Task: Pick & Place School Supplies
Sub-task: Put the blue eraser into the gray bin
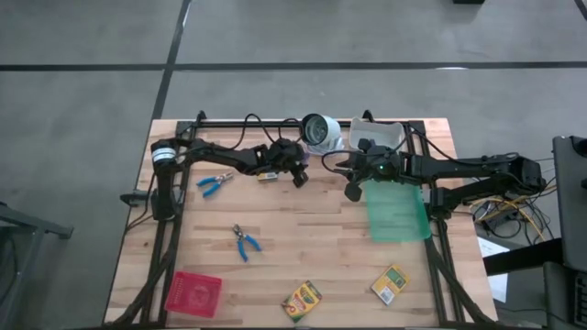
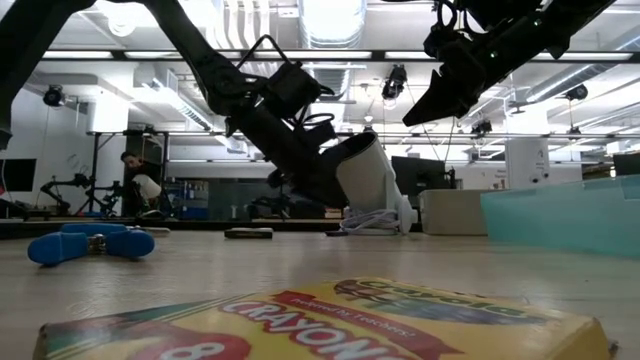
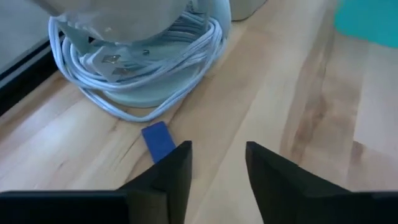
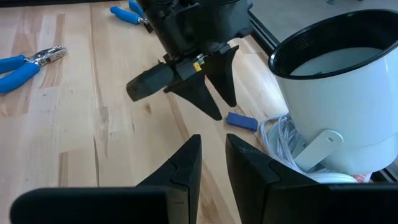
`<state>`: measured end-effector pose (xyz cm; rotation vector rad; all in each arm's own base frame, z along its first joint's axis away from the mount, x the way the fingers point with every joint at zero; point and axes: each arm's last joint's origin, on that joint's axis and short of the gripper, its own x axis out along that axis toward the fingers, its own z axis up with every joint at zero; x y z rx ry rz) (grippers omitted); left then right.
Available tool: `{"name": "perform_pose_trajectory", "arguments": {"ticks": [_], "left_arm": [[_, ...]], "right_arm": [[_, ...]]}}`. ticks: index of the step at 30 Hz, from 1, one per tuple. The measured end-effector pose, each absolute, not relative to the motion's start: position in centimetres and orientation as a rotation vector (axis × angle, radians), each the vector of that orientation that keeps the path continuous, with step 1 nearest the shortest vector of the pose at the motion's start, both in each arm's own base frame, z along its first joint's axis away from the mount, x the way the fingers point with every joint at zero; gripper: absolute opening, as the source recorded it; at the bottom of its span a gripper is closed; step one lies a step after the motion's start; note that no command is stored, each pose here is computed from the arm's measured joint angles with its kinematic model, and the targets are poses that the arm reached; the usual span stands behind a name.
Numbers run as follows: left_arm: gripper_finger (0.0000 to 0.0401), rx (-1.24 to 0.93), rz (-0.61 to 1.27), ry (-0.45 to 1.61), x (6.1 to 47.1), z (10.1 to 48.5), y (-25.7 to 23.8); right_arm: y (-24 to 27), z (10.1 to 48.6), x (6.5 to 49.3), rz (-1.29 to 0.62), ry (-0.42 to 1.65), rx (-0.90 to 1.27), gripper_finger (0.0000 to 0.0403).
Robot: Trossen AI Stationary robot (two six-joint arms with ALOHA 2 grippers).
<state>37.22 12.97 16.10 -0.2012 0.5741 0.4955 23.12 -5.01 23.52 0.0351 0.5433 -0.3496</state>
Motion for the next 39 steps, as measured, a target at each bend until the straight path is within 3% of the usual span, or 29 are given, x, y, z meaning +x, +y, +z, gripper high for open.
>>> {"name": "perform_pose_trajectory", "arguments": {"ticks": [17, 24, 33, 39], "left_arm": [[0.0170, -0.370, 0.556, 0.529, 37.3, 16.2, 13.0], [0.0170, -0.476, 0.483, 0.527, 37.5, 17.4, 14.4], [0.0170, -0.362, 0.445, 0.693, 37.9, 19.9, 15.6], [0.0170, -0.286, 0.469, 0.703, 37.6, 18.8, 15.3]], "right_arm": [[-5.0, 23.5, 23.1, -0.350, 0.543, 0.035, 0.0068], [-5.0, 23.5, 23.1, -0.350, 0.542, 0.035, 0.0068], [-5.0, 23.5, 23.1, -0.350, 0.542, 0.035, 0.0068], [-5.0, 23.5, 23.1, -0.350, 0.542, 0.035, 0.0068]]}}
